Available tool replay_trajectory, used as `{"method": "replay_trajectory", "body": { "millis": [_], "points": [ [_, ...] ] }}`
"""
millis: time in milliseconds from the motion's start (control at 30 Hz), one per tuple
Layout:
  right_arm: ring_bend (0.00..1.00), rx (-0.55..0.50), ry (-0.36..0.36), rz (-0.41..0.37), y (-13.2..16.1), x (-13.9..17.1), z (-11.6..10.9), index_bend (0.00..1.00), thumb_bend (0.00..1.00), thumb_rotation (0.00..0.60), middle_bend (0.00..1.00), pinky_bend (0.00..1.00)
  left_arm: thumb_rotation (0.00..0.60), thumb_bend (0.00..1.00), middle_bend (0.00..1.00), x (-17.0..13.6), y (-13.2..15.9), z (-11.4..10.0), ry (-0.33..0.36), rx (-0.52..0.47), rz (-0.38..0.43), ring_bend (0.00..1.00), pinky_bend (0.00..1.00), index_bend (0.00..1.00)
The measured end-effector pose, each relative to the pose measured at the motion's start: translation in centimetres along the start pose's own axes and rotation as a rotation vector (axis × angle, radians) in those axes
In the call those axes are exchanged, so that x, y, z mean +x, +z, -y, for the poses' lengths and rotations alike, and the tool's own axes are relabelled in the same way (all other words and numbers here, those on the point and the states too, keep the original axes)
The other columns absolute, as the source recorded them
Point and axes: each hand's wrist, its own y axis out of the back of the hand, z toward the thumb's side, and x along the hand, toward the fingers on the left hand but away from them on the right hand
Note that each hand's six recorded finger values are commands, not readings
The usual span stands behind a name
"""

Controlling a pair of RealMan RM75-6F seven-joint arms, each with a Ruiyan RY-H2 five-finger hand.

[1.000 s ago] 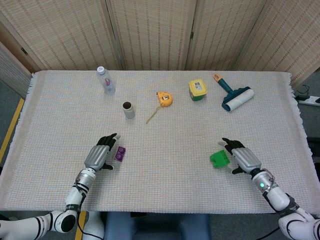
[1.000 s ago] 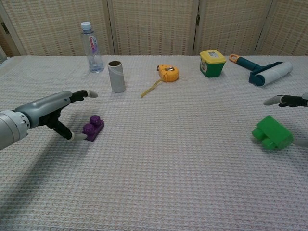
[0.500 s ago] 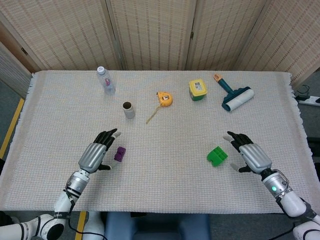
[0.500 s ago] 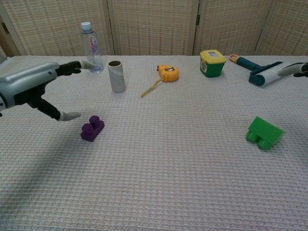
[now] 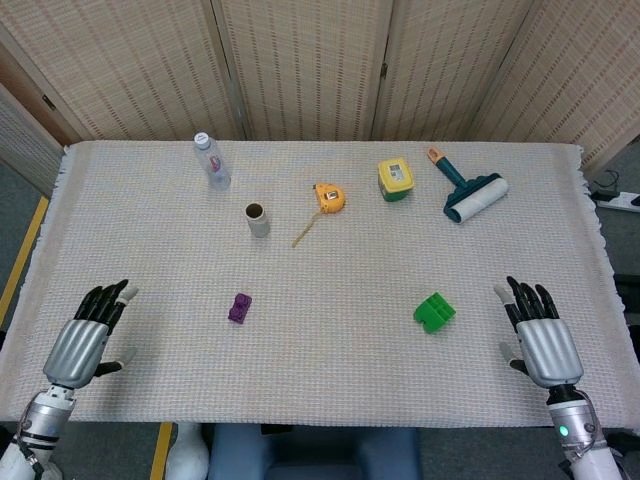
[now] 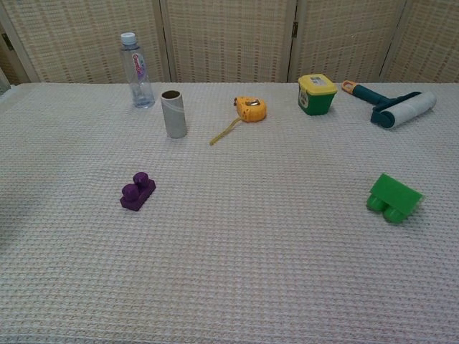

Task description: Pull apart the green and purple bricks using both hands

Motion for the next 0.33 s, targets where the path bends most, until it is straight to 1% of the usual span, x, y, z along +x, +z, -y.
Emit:
{"method": "replay_trajectory", "body": {
  "millis": [67,167,233,267,333],
  "points": [
    [0.0,0.017,-0.009,0.017,-0.4,0.3,0.3,0.0,0.37,0.6,0.0,0.0,0.6,0.32,0.0,-1.5,-2.1,-0.2,0.016,0.038,-0.091,0.0,0.0,0.0],
    [0.0,0.028,-0.019,0.023,-0.3,0.6,0.6,0.0,0.37,0.6,0.0,0.0,0.6,0.32,0.0,-2.6,-3.3,-0.7,-0.002,0.087,-0.169,0.0,0.0,0.0],
    [0.0,0.02,-0.027,0.03,-0.4,0.8,0.5,0.0,0.37,0.6,0.0,0.0,0.6,0.32,0.0,-2.9,-3.1,-0.6,-0.014,0.079,-0.179,0.0,0.0,0.0],
    [0.0,0.015,-0.031,0.031,-0.4,0.9,0.4,0.0,0.37,0.6,0.0,0.0,0.6,0.32,0.0,-3.2,-2.9,-0.7,-0.009,0.071,-0.18,0.0,0.0,0.0],
    [0.0,0.007,-0.039,0.032,-0.4,1.0,0.2,0.0,0.37,0.6,0.0,0.0,0.6,0.32,0.0,-3.6,-3.0,-1.4,0.022,0.073,-0.18,0.0,0.0,0.0]
  ]
}}
